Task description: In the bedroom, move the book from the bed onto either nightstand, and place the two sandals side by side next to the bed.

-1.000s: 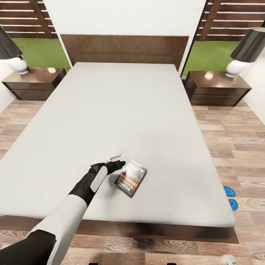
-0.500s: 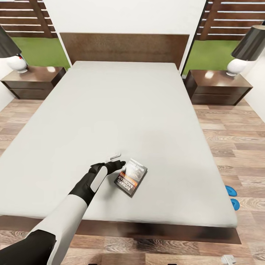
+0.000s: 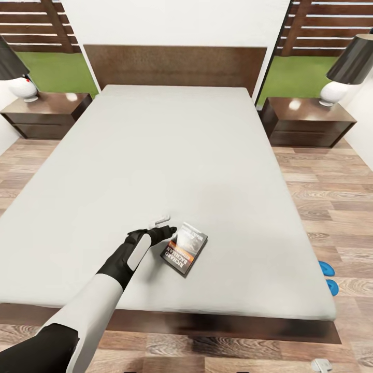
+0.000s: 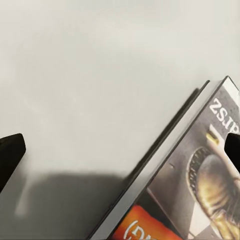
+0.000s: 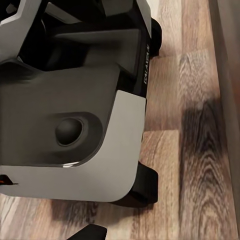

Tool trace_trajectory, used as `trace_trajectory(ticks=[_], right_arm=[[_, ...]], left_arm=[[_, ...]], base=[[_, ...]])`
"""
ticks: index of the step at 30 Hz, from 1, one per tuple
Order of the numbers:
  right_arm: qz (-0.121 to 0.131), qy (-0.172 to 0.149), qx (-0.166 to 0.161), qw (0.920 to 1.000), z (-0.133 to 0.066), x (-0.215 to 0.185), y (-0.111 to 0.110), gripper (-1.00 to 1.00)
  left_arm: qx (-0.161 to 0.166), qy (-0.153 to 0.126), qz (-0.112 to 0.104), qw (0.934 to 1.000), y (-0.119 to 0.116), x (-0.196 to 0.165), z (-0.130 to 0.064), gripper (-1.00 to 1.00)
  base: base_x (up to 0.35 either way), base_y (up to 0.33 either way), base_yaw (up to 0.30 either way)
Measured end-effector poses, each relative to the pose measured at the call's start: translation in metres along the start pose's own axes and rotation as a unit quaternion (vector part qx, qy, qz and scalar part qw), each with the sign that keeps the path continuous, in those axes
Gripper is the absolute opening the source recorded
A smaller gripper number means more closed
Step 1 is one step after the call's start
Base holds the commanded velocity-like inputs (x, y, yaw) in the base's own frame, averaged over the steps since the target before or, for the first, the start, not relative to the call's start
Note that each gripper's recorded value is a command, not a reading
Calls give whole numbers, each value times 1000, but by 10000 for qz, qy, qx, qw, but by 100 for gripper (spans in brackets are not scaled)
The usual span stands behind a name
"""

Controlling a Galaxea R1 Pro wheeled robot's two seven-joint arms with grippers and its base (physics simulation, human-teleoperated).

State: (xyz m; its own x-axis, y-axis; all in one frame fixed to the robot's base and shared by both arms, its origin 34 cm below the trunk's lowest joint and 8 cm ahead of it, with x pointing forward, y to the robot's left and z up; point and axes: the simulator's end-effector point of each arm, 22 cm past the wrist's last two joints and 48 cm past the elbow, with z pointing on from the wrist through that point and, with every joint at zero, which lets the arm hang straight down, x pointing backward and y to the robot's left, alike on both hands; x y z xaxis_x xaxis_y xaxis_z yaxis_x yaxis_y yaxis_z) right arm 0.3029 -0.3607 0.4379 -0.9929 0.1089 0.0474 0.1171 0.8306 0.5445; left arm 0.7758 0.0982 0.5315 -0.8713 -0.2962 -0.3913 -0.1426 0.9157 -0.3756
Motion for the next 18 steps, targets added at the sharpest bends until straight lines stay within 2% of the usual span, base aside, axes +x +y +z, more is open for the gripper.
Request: trace_trajectory(ticks=[7, 18], right_arm=[[-1, -1, 0, 10000, 10, 0, -7, 100], [-1, -1, 1, 10000, 10, 0, -7, 100]], left_arm=[[0, -1, -1, 10000, 5, 6, 10, 100], [0, -2, -4, 10000, 5, 5, 10, 100]], base=[[0, 0, 0], [0, 0, 0]])
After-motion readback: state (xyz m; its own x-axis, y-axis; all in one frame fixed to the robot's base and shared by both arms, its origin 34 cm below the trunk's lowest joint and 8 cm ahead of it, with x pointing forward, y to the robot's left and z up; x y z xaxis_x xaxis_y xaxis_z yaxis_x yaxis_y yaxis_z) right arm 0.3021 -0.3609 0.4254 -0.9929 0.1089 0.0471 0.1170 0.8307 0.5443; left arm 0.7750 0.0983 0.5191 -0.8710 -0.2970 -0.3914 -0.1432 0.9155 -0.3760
